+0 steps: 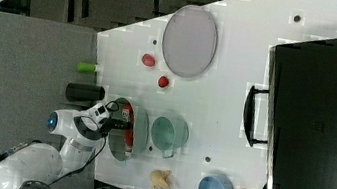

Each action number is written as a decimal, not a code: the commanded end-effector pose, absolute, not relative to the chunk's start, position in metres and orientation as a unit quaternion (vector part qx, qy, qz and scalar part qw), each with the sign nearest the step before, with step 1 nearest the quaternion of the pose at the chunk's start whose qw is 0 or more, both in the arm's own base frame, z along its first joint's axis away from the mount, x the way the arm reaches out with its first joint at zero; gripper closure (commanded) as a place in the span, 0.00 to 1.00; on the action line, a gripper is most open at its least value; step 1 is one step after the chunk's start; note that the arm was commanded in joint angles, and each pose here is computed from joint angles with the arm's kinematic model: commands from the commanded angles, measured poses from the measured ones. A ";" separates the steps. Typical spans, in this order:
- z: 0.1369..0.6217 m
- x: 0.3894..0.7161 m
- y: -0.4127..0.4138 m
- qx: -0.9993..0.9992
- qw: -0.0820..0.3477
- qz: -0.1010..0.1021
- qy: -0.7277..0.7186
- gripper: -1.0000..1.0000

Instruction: Pick ketchup from strainer and place it on the table

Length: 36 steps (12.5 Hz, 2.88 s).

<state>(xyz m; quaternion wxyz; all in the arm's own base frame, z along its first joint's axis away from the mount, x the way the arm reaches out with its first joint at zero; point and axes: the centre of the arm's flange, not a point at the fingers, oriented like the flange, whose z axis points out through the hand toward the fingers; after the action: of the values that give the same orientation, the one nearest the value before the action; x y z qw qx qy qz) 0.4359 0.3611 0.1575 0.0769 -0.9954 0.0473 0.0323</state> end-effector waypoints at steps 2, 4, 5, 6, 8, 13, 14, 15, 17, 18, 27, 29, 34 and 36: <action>0.209 0.435 0.371 -0.997 0.044 0.006 0.055 0.42; 0.252 0.439 0.374 -0.995 0.045 0.003 0.088 0.42; 0.276 0.444 0.375 -0.993 0.051 0.001 0.110 0.42; 0.302 0.451 0.374 -0.990 0.056 -0.003 0.128 0.42; 0.348 0.470 0.362 -0.987 0.046 -0.002 0.153 0.42; 0.430 0.539 0.284 -0.983 0.013 0.043 0.179 0.42; 0.439 0.554 0.258 -0.984 0.009 0.044 0.174 0.42; 0.444 0.569 0.231 -0.985 0.007 0.043 0.167 0.42; 0.442 0.591 0.173 -0.991 0.003 0.037 0.130 0.42; 0.439 0.600 0.143 -0.993 -0.001 0.036 0.111 0.42; 0.367 0.608 -0.036 -0.991 -0.017 0.002 0.132 0.42; 0.333 0.593 -0.041 -0.991 -0.015 -0.002 0.136 0.42; 0.255 0.546 -0.035 -0.990 -0.010 0.025 0.135 0.42; 0.227 0.538 -0.032 -0.990 -0.005 0.034 0.134 0.42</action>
<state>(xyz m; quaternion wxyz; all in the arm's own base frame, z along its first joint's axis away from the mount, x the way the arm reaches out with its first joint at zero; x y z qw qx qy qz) 0.5213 -0.0426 0.2128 -0.0123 -0.9838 0.1643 0.0709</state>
